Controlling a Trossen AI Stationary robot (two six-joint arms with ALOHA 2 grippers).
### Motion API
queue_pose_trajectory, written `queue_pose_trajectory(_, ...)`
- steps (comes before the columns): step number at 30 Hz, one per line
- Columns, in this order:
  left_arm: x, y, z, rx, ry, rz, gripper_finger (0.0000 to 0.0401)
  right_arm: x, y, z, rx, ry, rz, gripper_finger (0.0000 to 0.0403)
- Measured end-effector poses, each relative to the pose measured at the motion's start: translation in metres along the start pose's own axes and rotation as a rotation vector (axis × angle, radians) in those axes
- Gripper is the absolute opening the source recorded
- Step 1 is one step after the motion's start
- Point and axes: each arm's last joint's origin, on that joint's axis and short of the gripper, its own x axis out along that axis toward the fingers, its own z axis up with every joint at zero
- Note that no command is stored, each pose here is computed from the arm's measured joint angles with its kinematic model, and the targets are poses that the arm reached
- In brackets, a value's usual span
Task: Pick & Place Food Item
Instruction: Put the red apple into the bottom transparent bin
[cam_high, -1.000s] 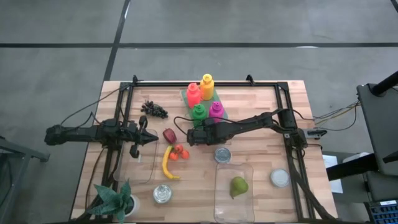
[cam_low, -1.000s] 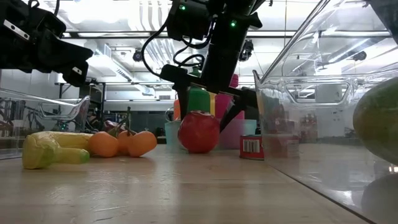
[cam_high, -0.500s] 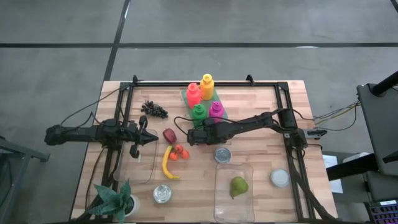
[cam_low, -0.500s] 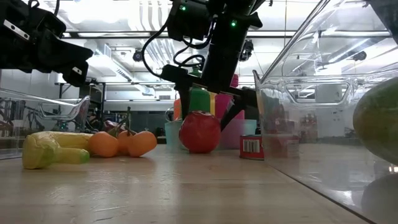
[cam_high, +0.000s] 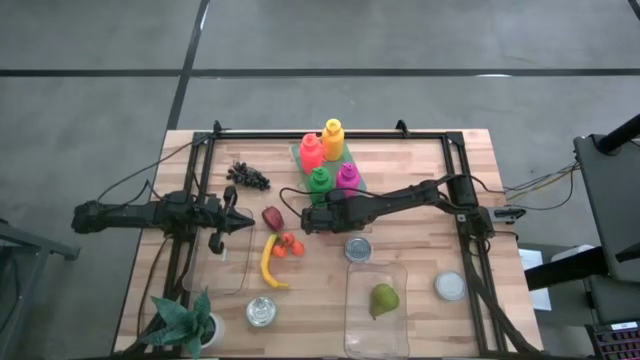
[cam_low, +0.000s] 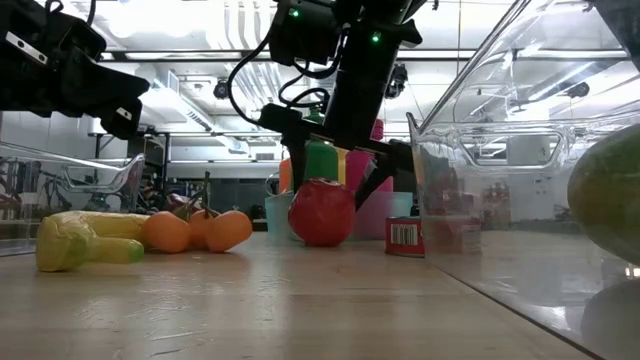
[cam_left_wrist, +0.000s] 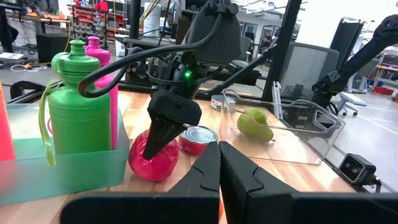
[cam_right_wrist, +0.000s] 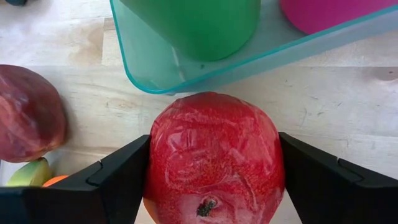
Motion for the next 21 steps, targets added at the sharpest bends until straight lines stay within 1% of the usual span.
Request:
queue_pose_trajectory(6, 0.0, 0.0, 0.0, 0.0, 0.0, 0.0, 0.0001, -0.001, 0.0, -0.001, -0.007, 0.0, -0.002, 0.0301)
queue_pose_trajectory(13, 0.0, 0.0, 0.0, 0.0, 0.0, 0.0, 0.0001, -0.003, 0.0, -0.004, -0.024, 0.002, -0.001, 0.0302)
queue_pose_trajectory(21, 0.0, 0.0, 0.0, 0.0, 0.0, 0.0, 0.0001, -0.019, 0.007, -0.004, -0.083, -0.028, 0.002, 0.0303)
